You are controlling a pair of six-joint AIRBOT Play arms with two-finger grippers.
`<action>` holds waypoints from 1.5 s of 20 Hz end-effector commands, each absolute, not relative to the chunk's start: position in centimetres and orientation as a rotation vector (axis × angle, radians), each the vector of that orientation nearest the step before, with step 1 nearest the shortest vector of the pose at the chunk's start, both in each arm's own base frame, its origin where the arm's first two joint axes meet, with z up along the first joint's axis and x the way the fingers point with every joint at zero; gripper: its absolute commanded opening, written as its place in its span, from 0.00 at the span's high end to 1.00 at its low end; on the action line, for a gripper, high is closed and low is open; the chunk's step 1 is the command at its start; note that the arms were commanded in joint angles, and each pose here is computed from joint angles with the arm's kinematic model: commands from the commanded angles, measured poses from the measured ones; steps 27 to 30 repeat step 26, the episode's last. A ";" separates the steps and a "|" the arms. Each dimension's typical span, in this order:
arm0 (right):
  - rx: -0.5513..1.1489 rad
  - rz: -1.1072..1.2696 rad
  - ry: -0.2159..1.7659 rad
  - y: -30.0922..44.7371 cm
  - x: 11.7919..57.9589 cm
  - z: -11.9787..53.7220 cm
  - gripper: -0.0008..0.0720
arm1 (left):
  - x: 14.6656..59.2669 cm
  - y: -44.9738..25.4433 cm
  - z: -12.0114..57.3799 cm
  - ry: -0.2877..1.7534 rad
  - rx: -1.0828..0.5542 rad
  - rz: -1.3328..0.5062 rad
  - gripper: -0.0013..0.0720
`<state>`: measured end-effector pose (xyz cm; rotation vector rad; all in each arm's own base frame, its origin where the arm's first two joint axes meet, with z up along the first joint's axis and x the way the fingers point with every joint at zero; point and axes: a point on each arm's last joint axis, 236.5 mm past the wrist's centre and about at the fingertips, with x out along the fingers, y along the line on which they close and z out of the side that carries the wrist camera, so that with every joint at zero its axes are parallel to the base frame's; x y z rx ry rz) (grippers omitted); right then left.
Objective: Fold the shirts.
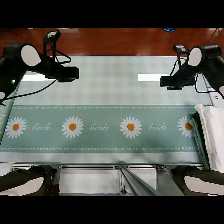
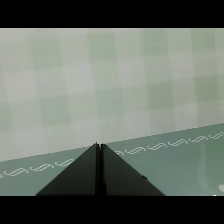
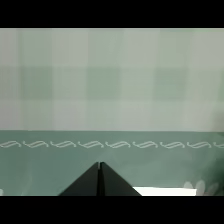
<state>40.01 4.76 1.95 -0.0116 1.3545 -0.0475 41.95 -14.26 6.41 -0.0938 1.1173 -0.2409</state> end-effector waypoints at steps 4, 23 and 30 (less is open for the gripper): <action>-0.070 -0.098 1.404 3.5 39.0 0.8 0.96 | 41.9 -13.6 5.1 1.159 -0.079 -0.211 0.95; -0.070 -0.098 1.404 3.5 39.0 0.8 0.96 | 42.0 -13.7 3.7 1.189 -0.076 -0.206 0.95; -0.071 -0.098 1.404 3.5 39.0 0.8 0.96 | 42.0 -13.7 3.7 1.189 -0.075 -0.206 0.95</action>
